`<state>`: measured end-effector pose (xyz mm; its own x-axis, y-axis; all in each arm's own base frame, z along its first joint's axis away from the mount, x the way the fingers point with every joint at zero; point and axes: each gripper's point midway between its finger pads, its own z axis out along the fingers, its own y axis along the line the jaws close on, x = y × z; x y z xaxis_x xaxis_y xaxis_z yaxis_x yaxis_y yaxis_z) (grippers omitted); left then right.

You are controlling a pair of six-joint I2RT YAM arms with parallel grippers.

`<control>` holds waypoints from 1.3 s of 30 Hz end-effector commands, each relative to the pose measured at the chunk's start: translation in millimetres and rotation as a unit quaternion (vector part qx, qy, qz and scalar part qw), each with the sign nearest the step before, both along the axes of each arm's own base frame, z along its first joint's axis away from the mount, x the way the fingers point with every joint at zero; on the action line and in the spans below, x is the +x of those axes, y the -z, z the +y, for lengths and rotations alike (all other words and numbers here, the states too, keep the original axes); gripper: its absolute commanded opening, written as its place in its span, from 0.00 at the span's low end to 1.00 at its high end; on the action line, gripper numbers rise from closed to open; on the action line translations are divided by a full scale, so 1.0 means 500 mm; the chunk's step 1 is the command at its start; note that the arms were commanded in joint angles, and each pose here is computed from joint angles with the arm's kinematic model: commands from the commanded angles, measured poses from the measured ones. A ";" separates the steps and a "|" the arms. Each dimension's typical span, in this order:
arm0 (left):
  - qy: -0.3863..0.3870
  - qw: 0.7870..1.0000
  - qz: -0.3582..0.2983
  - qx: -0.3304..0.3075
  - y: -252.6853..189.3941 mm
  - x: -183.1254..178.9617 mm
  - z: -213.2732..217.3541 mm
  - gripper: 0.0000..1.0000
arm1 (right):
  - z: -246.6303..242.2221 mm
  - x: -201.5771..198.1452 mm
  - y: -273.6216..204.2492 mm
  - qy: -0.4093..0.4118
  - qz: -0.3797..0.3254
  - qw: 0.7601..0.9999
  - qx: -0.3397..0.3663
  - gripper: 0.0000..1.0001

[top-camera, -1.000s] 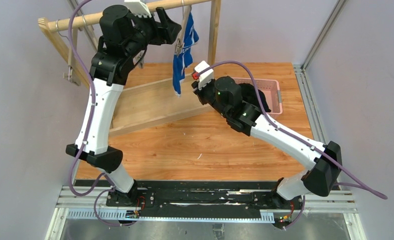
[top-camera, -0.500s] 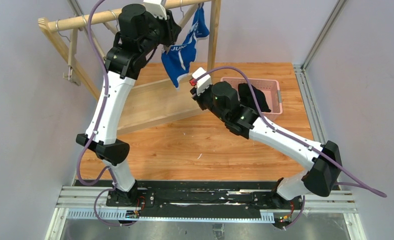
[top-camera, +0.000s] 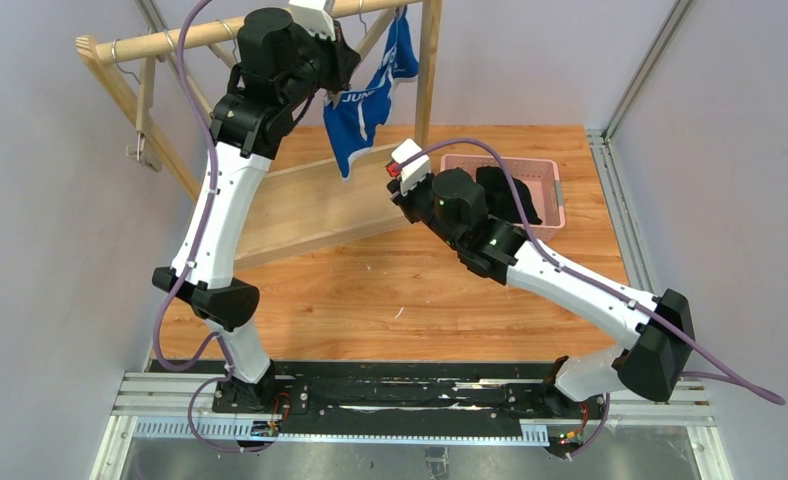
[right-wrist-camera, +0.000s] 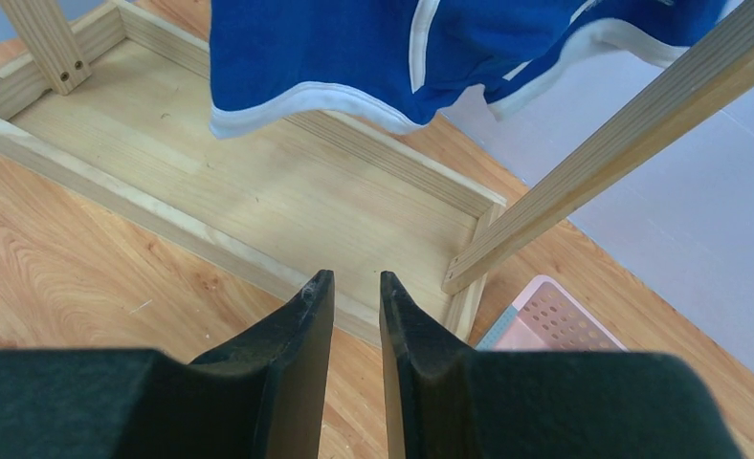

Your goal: Remove the underwear clipped to the hanger

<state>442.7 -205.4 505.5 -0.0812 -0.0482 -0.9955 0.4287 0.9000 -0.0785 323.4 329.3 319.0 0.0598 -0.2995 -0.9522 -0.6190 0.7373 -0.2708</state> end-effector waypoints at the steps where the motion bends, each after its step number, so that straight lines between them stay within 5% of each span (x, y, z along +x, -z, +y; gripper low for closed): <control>1: 0.009 1.000 -0.007 0.001 -0.003 0.005 -0.012 0.00 | -0.013 -0.009 -0.019 0.008 -0.022 1.000 0.006 0.26; 23: 0.003 0.995 -0.077 -0.055 -0.116 -0.031 0.005 0.00 | -0.069 -0.017 -0.007 0.046 -0.041 0.998 0.003 0.27; 39: -0.020 0.997 -0.074 -0.029 -0.098 -0.096 0.056 0.00 | -0.072 -0.005 0.030 0.065 -0.025 0.998 -0.004 0.26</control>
<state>415.9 -191.7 519.5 -0.0470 -0.0895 -0.9949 0.4170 0.9033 -0.1010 320.5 292.7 301.8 0.0604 -0.3365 -0.9398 -0.5247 0.7902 -0.3166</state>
